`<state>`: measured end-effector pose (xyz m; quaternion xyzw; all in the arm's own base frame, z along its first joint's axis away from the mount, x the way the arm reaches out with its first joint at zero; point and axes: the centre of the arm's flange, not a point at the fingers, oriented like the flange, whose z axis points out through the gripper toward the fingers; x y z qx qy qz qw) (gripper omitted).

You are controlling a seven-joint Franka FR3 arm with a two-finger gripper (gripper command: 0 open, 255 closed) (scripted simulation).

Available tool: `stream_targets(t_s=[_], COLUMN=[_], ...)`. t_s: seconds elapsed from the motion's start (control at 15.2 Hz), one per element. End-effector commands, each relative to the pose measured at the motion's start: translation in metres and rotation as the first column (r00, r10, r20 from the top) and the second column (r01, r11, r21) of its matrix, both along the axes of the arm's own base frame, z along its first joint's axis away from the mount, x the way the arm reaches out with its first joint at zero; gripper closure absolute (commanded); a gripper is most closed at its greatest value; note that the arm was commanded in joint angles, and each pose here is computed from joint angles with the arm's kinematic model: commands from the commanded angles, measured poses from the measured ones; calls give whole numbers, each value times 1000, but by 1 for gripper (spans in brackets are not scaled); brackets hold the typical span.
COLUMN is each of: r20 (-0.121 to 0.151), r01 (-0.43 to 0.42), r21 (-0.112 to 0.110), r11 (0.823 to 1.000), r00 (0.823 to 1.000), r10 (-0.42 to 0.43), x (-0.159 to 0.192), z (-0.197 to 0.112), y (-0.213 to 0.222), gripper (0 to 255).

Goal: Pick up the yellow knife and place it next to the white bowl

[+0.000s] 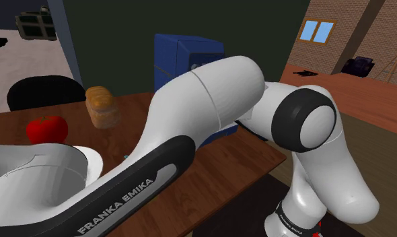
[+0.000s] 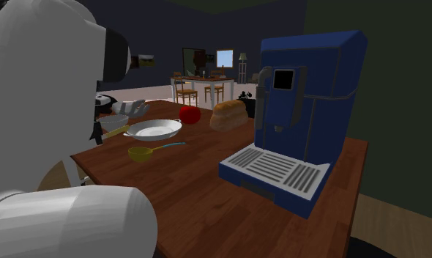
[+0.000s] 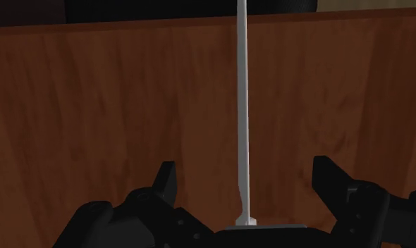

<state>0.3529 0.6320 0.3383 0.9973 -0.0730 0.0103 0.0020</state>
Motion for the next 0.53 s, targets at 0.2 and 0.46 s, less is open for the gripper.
stream_targets(t_s=[0.2,0.46], r20=[0,0], r01=[0,0], r21=[0,0], r11=[1000,1000], r00=[1000,1000], r10=[0,0], x=[-1,-1], z=[50,50], y=[0,0], gripper=[0,0])
